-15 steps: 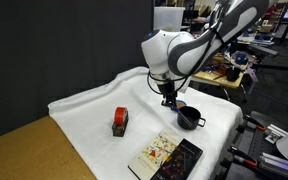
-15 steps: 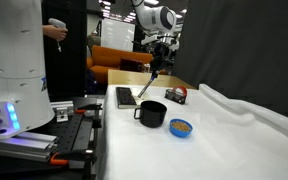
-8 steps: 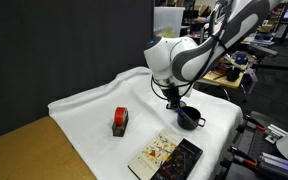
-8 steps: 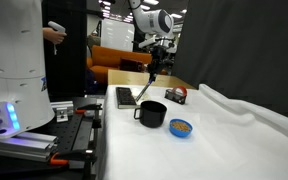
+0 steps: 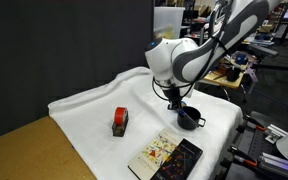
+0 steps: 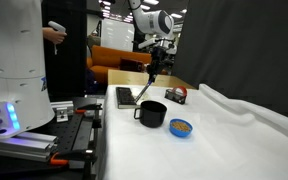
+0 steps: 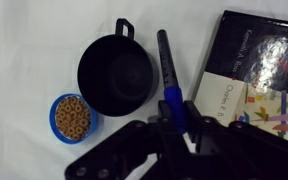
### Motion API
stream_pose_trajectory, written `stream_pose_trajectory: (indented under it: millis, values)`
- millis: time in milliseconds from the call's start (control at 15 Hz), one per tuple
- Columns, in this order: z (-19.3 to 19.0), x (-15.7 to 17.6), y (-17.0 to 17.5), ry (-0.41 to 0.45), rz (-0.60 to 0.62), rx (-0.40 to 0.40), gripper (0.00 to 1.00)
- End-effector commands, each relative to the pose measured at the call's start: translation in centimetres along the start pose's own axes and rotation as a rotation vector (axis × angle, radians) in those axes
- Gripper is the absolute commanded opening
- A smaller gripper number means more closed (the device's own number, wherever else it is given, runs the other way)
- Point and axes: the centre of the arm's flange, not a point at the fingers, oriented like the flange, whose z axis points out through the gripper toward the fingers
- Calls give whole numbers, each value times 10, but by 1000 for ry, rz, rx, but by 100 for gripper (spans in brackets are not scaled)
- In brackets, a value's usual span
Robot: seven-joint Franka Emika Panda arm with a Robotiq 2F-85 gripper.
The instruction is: Put the marker on the book
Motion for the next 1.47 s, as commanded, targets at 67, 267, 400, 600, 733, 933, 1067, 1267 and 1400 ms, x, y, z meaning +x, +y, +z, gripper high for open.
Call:
stream_pose_trajectory:
  millis: [67, 267, 400, 600, 733, 933, 1067, 1267, 1400]
  values:
    - [-1, -6, 5, -8, 7, 7, 5]
    - [1, 0, 0, -3, 1, 1, 19]
    - [1, 0, 1, -3, 2, 1, 19]
    - [-1, -1, -9, 8, -15, -17, 5]
    - [-7, -4, -28, 13, -45, -32, 5]
    - [-15, -12, -57, 38, -112, -47, 5]
    - [-20, -17, -74, 55, -154, -62, 5]
    - [-22, -24, -82, 65, -164, -48, 19]
    - [-24, -25, -85, 72, -172, -53, 19]
